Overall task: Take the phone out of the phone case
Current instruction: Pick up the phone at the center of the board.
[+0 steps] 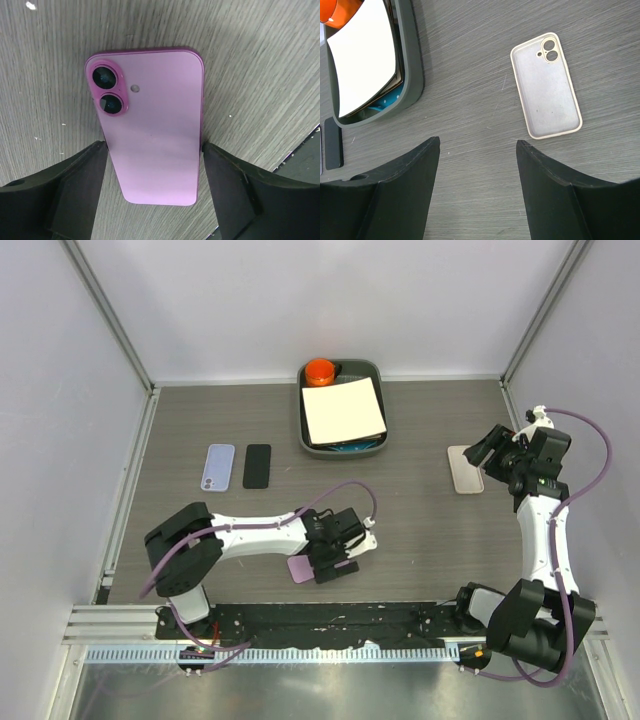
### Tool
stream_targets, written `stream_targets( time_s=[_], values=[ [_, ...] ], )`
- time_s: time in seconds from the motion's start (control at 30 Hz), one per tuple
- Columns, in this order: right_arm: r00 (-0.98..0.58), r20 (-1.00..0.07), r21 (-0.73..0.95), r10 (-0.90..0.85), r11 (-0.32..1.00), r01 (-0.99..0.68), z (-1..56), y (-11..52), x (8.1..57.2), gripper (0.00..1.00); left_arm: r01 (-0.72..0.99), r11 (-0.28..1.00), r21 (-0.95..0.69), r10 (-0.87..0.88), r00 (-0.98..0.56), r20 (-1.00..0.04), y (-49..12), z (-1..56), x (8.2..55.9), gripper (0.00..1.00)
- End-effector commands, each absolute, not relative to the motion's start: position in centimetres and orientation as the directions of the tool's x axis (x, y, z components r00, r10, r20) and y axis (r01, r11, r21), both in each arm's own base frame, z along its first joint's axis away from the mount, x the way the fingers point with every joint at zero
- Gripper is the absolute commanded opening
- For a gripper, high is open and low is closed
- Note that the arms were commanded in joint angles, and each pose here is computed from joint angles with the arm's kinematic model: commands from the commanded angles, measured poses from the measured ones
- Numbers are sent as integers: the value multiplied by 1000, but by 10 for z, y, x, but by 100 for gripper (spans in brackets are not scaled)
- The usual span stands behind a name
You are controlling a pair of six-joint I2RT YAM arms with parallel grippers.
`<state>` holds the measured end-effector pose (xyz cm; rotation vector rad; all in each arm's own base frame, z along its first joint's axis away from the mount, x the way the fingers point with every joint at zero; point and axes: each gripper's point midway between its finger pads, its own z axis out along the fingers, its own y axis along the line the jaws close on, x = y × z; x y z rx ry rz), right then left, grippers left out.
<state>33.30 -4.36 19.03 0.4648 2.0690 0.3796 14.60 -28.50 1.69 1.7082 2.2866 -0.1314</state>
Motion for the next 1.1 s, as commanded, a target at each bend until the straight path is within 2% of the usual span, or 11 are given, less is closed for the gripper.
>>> stream_targets(
  time_s=[0.0,0.07,0.23,0.27,0.37,0.43,0.53,0.57,0.67,0.77,1.07],
  values=[
    [-409,-799,426,440,895,132,220,-47,340,68,966,251,67,961,-240,-138,-265,-19,127,78],
    [-409,-800,426,440,895,130,220,-47,340,68,969,241,50,964,-234,-124,-266,-20,124,69],
    [-407,-801,426,440,895,131,221,-48,338,68,975,220,23,971,-217,-102,-265,-23,120,28],
    [-404,-802,426,440,896,129,222,-48,338,68,976,217,21,972,-214,-100,-265,-23,119,14],
    [-404,-804,427,436,896,119,224,-46,338,68,979,205,-1,971,-204,-122,-268,-19,117,0],
    [-400,-808,426,433,898,110,227,-45,337,68,975,223,-7,963,-221,-153,-272,-11,120,0],
    [-397,-811,425,429,899,103,228,-44,336,68,967,256,11,948,-249,-197,-278,-2,132,20],
    [-396,-812,428,428,899,95,230,-43,336,68,963,268,26,944,-257,-206,-278,0,138,39],
    [-400,-810,429,429,898,94,229,-42,336,68,958,273,90,943,-248,-223,-277,8,150,74],
    [-401,-809,432,431,897,93,229,-42,336,68,953,277,126,941,-242,-237,-274,14,156,96],
    [-405,-805,435,433,895,93,227,-41,336,68,943,285,171,941,-241,-237,-263,13,168,100]
  ],
)
